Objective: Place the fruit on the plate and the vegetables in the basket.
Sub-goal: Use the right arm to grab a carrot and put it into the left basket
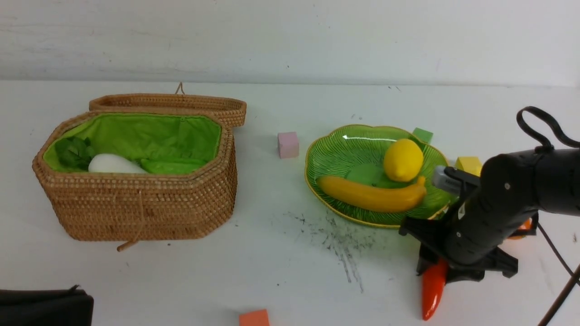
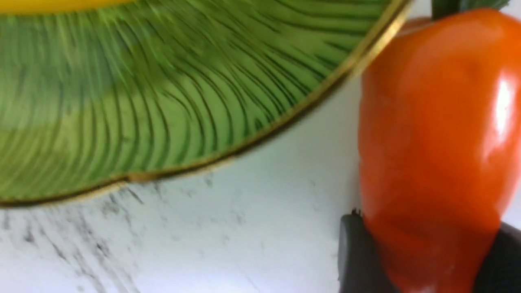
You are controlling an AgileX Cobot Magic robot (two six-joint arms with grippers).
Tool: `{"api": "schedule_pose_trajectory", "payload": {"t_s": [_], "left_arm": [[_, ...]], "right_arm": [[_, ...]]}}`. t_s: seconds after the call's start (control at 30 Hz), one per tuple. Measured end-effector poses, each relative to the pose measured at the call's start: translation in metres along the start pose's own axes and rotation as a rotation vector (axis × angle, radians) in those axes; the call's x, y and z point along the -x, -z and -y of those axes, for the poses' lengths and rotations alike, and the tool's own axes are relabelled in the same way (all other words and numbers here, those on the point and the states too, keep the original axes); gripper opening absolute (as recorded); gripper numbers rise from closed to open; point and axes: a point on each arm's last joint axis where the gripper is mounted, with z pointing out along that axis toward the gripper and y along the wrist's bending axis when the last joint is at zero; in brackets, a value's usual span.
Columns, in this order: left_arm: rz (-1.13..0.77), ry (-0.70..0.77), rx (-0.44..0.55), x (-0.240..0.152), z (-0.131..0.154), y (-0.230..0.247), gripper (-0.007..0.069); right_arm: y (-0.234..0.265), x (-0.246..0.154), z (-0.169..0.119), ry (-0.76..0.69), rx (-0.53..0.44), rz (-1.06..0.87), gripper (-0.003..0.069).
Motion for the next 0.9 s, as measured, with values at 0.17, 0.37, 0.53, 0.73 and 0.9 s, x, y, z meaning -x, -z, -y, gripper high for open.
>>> {"api": "schedule_pose_trajectory", "payload": {"t_s": [0.17, 0.37, 0.53, 0.73, 0.9], "left_arm": [[-0.006, 0.000, 0.001, -0.001, 0.000, 0.000, -0.0006], [-0.008, 0.001, 0.000, -0.001, 0.000, 0.000, -0.0006], [-0.007, -0.032, 0.033, -0.001, -0.003, 0.000, -0.0006], [0.042, -0.047, 0.186, 0.004, -0.017, 0.002, -0.0006], [0.130, 0.048, 0.328, 0.015, -0.028, 0.011, -0.0006]], "right_arm": [[0.021, -0.007, 0.004, 0.013, -0.031, -0.038, 0.0320], [0.071, -0.017, 0.010, 0.051, -0.036, -0.012, 0.0320], [0.126, -0.028, -0.003, 0.150, 0.090, 0.107, 0.0320], [0.197, -0.034, -0.076, 0.536, 0.373, 0.341, 0.0320], [0.214, -0.040, -0.158, 0.871, 0.538, 0.508, 0.0320]]}}
